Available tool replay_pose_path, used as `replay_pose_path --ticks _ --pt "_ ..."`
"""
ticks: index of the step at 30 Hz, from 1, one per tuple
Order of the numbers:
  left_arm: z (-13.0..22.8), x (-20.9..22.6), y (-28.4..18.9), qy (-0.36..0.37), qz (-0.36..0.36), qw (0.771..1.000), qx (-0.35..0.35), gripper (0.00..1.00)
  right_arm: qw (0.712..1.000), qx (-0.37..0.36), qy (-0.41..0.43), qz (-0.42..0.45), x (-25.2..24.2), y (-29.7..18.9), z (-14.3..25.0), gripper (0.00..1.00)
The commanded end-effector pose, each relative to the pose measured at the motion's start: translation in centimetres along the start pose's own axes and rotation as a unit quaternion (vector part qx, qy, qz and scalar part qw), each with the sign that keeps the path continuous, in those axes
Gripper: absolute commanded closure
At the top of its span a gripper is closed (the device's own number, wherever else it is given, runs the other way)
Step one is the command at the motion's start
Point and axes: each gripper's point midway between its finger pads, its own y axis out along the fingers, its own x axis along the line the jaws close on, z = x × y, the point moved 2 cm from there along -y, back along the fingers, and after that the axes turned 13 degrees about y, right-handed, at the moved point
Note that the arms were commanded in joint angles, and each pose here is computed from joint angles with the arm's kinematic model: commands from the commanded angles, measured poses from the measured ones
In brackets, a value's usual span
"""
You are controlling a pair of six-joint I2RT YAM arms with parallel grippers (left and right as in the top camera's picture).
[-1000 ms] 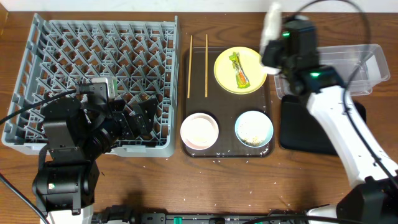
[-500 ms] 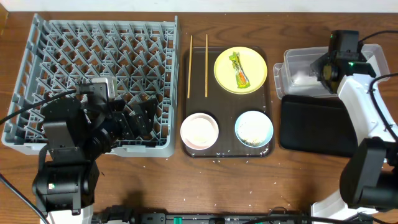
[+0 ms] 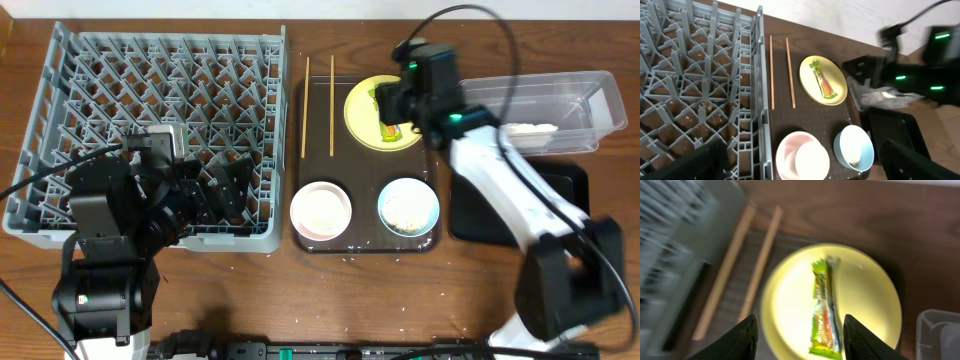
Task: Sort waste into correct bins and load items into the dishwasher
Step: 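Grasp the green snack wrapper on the yellow plate with the right gripper, then drop the green wrapper into the clear plastic bin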
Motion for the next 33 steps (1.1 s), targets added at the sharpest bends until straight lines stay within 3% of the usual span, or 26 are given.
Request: replay_pose_path --ticks 1,6,9,11,12,21,26,31,33 --pt "-0.8 -0.6 -0.5 0.002 0.009 1.000 -0.012 0.02 0.996 0.001 -0.029 0.089 -3.2 4.8 2.1 0.48" --pt "-0.8 -0.6 -0.5 0.002 0.009 1.000 -0.012 0.02 0.994 0.026 -0.031 0.099 -4.5 8.8 5.0 0.51" --pt "-0.8 -0.6 -0.5 0.002 0.009 1.000 -0.012 0.02 0.994 0.053 -0.032 0.088 -4.5 9.6 6.6 0.64" --pt "-0.8 -0.6 -0.5 0.002 0.009 1.000 -0.012 0.02 0.994 0.063 -0.026 0.082 -4.3 9.6 7.0 0.79" --pt "-0.8 -0.6 -0.5 0.002 0.009 1.000 -0.012 0.02 0.995 0.061 -0.014 0.082 -3.9 8.4 6.4 0.99" --pt "-0.8 -0.6 -0.5 0.002 0.009 1.000 -0.012 0.02 0.985 -0.026 0.151 0.082 -5.3 -1.5 -1.6 0.99" --pt "-0.8 -0.6 -0.5 0.002 0.009 1.000 -0.012 0.02 0.923 -0.082 0.342 0.158 -12.2 -8.2 -3.7 0.99" --pt "-0.8 -0.6 -0.5 0.002 0.009 1.000 -0.012 0.02 0.851 -0.106 0.443 0.264 -20.2 -10.4 -2.4 0.99" --pt "-0.8 -0.6 -0.5 0.002 0.009 1.000 -0.012 0.02 0.836 -0.096 0.457 0.288 -22.6 -9.7 -1.5 0.99"
